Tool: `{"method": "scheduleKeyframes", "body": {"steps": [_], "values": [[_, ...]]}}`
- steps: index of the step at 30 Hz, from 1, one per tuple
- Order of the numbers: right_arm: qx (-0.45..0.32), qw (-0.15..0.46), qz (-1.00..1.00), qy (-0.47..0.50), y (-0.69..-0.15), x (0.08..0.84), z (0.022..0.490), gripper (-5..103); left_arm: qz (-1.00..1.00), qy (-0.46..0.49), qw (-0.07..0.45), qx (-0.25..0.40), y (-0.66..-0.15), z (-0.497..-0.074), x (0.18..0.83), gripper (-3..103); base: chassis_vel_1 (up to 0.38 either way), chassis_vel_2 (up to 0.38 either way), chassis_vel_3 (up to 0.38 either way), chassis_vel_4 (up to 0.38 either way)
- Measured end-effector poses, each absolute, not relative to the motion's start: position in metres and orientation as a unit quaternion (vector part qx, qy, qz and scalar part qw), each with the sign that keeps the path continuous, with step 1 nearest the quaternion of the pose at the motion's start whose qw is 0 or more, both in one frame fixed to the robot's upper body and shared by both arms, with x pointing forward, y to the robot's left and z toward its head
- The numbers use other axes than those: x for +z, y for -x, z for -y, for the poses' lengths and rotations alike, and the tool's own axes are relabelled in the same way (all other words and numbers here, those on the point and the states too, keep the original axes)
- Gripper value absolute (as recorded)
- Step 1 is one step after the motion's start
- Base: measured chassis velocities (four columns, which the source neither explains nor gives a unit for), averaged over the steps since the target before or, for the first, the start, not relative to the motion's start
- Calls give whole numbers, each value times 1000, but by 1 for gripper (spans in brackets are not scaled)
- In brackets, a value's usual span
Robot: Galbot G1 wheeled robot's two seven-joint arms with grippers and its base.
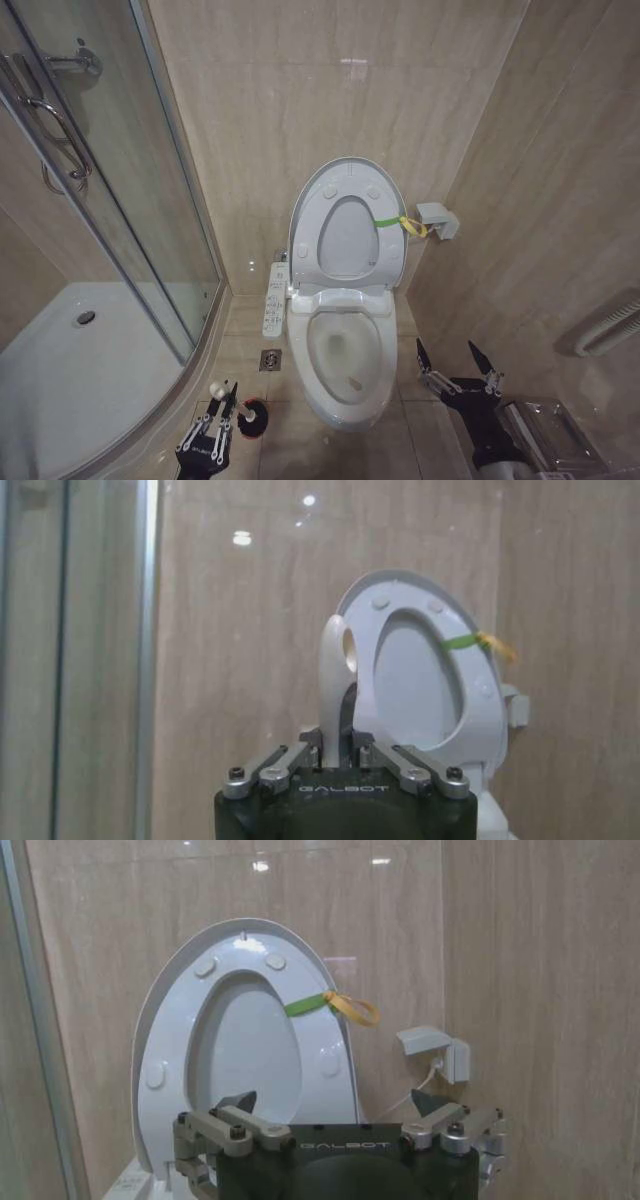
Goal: Open the toilet lid, clean the toilet bowl with a toilet brush, close the toilet lid, and flush.
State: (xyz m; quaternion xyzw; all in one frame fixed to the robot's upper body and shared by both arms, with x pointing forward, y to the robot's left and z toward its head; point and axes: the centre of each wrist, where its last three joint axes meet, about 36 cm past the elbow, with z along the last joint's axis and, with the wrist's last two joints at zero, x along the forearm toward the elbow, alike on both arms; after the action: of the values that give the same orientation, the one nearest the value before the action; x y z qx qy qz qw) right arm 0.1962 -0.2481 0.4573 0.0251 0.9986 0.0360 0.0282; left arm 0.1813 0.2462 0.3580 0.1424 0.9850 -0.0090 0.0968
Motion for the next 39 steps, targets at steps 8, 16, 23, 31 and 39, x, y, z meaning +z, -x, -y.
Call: {"method": "scheduleKeyframes", "body": {"steps": [8,16,23,31,39], "values": [[36,28,-999,-25,-196,457,248,100,-972,-198,125,15,-213,-258,385,18,0,0,0,0],[36,28,-999,-25,-196,457,248,100,-967,-208,145,19,-244,-271,412,18,0,0,0,0],[36,28,-999,-25,-196,457,248,100,-960,-237,150,-3,-267,-280,434,17,0,0,0,0],[36,28,-999,-25,-196,457,248,100,-951,-265,155,-29,-297,-290,437,17,0,0,0,0],[36,28,-999,-25,-196,457,248,100,-945,-287,156,-22,-342,-311,439,17,0,0,0,0]]}}
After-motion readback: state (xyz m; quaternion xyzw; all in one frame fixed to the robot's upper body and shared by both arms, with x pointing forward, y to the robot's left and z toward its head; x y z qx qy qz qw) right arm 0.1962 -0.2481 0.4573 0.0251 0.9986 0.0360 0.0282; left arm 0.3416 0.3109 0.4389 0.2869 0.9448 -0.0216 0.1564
